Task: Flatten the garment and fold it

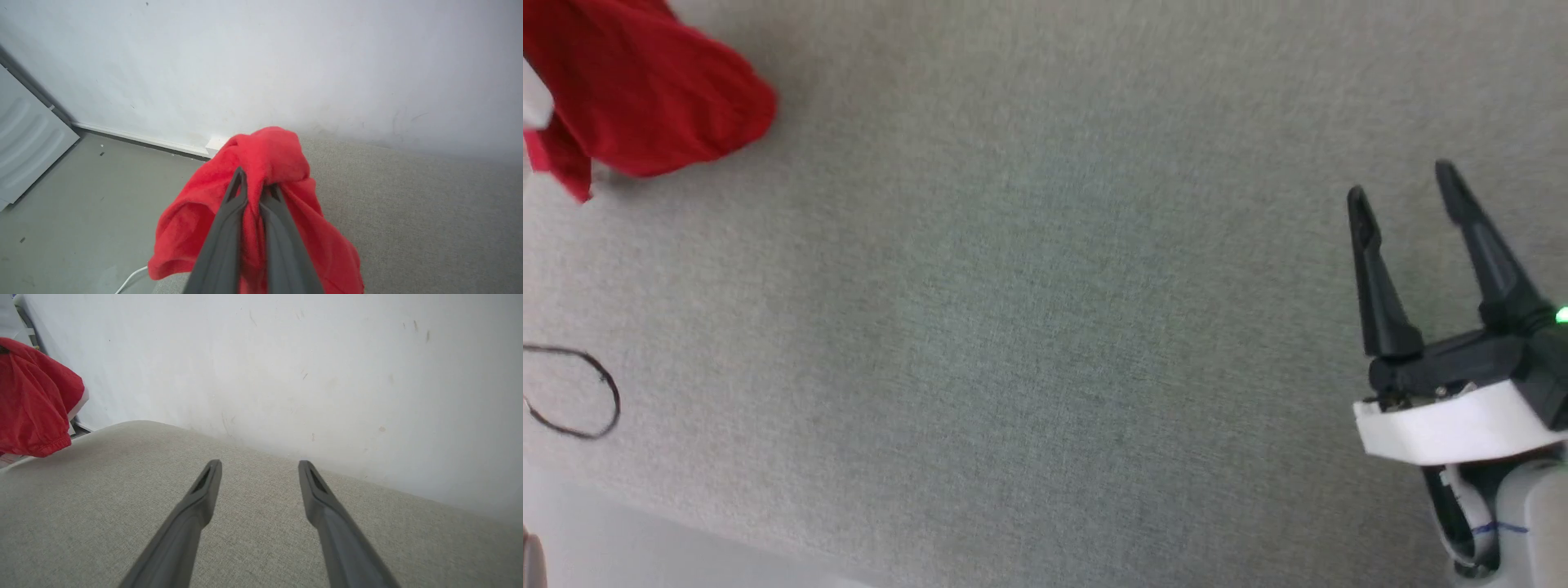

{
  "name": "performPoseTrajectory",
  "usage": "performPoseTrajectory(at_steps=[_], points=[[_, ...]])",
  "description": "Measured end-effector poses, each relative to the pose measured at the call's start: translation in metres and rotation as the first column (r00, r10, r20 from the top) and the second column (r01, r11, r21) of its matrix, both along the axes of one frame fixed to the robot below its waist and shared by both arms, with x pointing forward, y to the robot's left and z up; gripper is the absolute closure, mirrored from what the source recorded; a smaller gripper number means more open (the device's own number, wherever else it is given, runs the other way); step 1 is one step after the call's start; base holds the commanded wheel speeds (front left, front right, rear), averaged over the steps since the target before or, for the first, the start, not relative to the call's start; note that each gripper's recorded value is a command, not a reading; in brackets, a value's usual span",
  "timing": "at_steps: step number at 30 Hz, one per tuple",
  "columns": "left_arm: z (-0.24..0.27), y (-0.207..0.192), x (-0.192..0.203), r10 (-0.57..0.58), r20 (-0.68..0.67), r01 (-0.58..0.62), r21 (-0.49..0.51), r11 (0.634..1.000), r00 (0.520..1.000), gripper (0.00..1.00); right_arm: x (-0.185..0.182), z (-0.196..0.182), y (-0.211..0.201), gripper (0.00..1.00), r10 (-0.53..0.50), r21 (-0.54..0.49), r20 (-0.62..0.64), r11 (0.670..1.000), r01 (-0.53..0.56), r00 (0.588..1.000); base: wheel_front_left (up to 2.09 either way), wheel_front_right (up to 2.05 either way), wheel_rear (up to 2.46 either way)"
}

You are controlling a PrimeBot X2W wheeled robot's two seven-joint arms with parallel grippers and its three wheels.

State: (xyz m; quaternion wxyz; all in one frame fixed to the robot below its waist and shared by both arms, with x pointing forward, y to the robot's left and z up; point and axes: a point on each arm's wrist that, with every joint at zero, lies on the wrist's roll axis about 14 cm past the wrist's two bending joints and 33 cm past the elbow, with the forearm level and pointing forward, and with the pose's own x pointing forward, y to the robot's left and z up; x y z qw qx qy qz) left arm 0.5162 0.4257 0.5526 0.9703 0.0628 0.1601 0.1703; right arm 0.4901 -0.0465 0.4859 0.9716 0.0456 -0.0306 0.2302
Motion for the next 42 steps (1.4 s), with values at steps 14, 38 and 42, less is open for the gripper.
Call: performPoseTrajectory(at_steps=[14,38,42], points=[[0.196,-0.092,-0.015,-0.24,0.362,0.252,0.015,0.968,0.901,1.0,-0.055,0.052,-0.041,0.0,-0.136,0.034,0.081,0.99,0.133,0.987,0.0,0.0,0.0],[0.13,-0.421,-0.046,-0.8,0.347,0.872,-0.173,0.459,0.49,1.0,-0.108,0.102,-0.162,0.0,-0.459,0.103,0.197,0.889,0.447,0.867,0.0,0.0,0.0],[0.059,-0.438,-0.047,-0.8,0.299,0.847,-0.298,0.44,0.521,1.0,-0.107,0.097,-0.167,0.0,-0.473,0.102,0.182,0.881,0.462,0.862,0.0,0.0,0.0]])
